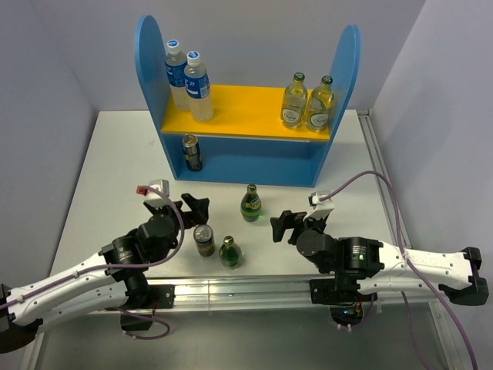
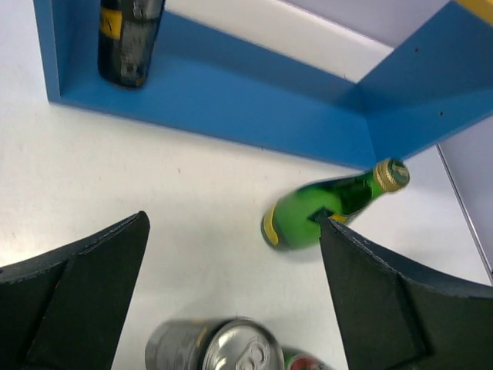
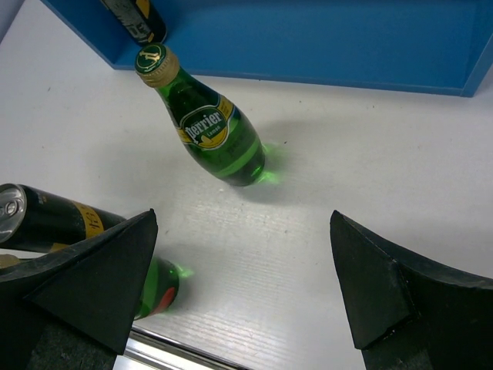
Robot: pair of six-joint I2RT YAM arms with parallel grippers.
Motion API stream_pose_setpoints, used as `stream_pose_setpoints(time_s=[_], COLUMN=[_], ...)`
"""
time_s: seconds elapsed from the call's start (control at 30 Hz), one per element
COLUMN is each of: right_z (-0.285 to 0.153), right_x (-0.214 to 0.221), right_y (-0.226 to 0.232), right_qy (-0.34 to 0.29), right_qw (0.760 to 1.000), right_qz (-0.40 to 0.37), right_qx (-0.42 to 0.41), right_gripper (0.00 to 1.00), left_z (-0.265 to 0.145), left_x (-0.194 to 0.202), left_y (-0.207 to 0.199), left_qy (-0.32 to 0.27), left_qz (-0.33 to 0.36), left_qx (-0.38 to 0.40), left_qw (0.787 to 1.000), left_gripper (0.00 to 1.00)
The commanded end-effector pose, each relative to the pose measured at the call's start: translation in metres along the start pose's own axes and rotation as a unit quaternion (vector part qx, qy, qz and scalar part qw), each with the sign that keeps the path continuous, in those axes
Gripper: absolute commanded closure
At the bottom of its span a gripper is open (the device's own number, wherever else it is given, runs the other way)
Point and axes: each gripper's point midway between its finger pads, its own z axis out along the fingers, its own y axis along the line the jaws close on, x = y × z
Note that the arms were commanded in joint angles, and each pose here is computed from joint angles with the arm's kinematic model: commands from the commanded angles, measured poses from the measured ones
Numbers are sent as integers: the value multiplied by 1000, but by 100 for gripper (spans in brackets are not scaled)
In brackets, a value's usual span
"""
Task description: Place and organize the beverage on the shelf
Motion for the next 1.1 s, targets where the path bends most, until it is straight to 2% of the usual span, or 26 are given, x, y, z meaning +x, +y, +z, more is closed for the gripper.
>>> stream_pose_setpoints(time_s=[0.0,0.2,0.43,0.63,0.83,1.0,1.07], right_z=[1,2,2,1,0,-1,-1], right_x=[-3,3,9,10,11,10,9], right_y=[3,-1,-7,-11,-13,-13,-13], right_qy=[-10,-7,-2,-5,-6,-6,-7], right_qw=[1000,1000,1000,999,999,999,999], right_qz=[20,24,23,31,36,39,42], right_qx=[1,3,9,9,6,5,3], right_gripper=[0,0,0,0,0,0,0], left_z=[-9,-21,-35,-36,-30,-19,-17], left_x=[28,65,90,108,125,137,143], left_y=[16,12,3,8,16,18,22], left_qy=[34,60,73,79,59,38,31], left_qz=[1,11,28,32,26,47,66], left_qx=[-23,-21,-24,-46,-76,-90,-98], left_qw=[999,998,997,995,995,994,992], left_gripper=[1,1,1,1,1,5,14])
